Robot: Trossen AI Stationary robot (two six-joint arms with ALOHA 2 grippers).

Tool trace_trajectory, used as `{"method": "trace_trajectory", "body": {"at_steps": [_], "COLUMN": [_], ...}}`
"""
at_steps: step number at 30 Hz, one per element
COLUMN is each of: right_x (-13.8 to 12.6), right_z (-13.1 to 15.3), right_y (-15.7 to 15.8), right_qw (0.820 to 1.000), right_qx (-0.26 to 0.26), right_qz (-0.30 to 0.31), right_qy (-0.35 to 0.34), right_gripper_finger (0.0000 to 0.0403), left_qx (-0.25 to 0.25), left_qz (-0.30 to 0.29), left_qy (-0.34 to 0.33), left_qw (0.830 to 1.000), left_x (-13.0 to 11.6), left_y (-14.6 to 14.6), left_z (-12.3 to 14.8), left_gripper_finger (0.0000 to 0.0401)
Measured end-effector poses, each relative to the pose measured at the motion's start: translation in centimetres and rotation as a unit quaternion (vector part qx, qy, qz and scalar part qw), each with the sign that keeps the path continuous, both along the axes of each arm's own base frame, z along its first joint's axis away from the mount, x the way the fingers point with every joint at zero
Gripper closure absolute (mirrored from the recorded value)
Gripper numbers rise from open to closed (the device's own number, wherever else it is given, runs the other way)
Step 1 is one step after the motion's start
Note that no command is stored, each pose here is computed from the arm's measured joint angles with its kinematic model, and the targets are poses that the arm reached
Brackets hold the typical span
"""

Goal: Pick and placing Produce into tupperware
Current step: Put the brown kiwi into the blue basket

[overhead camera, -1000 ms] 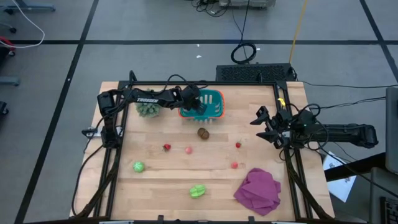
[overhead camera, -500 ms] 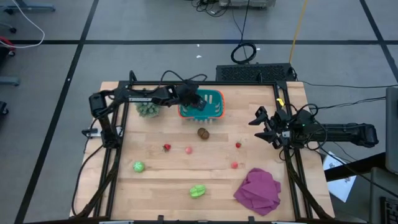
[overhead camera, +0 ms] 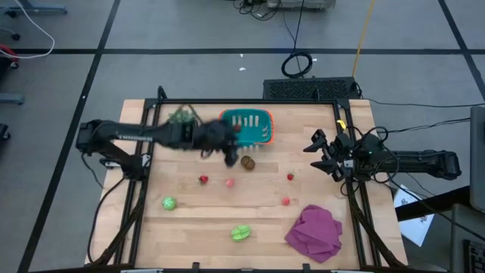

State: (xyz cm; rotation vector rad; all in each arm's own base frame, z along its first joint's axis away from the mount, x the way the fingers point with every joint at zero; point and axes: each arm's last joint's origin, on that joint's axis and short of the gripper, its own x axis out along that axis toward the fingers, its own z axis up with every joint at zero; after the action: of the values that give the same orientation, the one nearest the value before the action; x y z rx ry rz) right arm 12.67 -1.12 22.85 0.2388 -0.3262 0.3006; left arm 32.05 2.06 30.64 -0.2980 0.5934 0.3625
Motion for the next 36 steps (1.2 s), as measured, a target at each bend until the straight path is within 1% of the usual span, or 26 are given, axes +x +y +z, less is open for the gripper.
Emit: {"method": "trace_trajectory", "body": {"at_steps": [2,5,7,10,14,16,20,25,29,36], "right_x": [0.0,0.0,0.0,0.0,0.0,0.0,0.0,0.0,0.0,0.0], "right_z": [0.0,0.0,0.0,0.0,0.0,0.0,0.0,0.0,0.0,-0.1], "right_y": [0.0,0.0,0.0,0.0,0.0,0.0,0.0,0.0,0.0,0.0], "right_qw": [1.000,1.000,1.000,1.000,1.000,1.000,0.999,0.999,0.999,0.999], "right_qx": [-0.003,0.013,0.022,0.025,0.024,0.025,0.040,0.043,0.032,0.030], "right_qz": [-0.001,0.005,0.009,0.010,0.010,0.010,0.016,0.017,0.013,0.012], "right_qy": [-0.001,0.003,0.006,0.007,0.006,0.006,0.010,0.012,0.009,0.011], "right_gripper_finger": [0.0161,0.0161,0.0161,0.0161,0.0161,0.0161,0.0161,0.0161,0.0161,0.0161], "left_qx": [0.011,0.003,0.008,0.026,0.021,0.037,0.071,0.074,0.087,0.088], "left_qz": [-0.023,-0.046,-0.058,-0.055,-0.055,-0.067,-0.097,-0.100,-0.090,-0.082], "left_qy": [0.004,0.001,0.007,0.019,0.032,0.032,0.020,0.011,0.013,0.001], "left_qw": [1.000,0.999,0.998,0.998,0.998,0.997,0.993,0.992,0.992,0.993], "left_x": [0.0,-0.2,-0.2,0.3,1.9,2.9,4.3,4.6,4.6,4.7], "left_y": [-2.6,-5.9,-7.7,-9.2,-9.9,-9.9,-9.8,-9.7,-9.7,-9.4], "left_z": [0.0,-0.2,-0.7,-1.8,-4.1,-5.0,-6.0,-6.1,-6.1,-5.8], "left_gripper_finger": [0.0256,0.0256,0.0256,0.0256,0.0256,0.0256,0.0256,0.0256,0.0256,0.0256]}}
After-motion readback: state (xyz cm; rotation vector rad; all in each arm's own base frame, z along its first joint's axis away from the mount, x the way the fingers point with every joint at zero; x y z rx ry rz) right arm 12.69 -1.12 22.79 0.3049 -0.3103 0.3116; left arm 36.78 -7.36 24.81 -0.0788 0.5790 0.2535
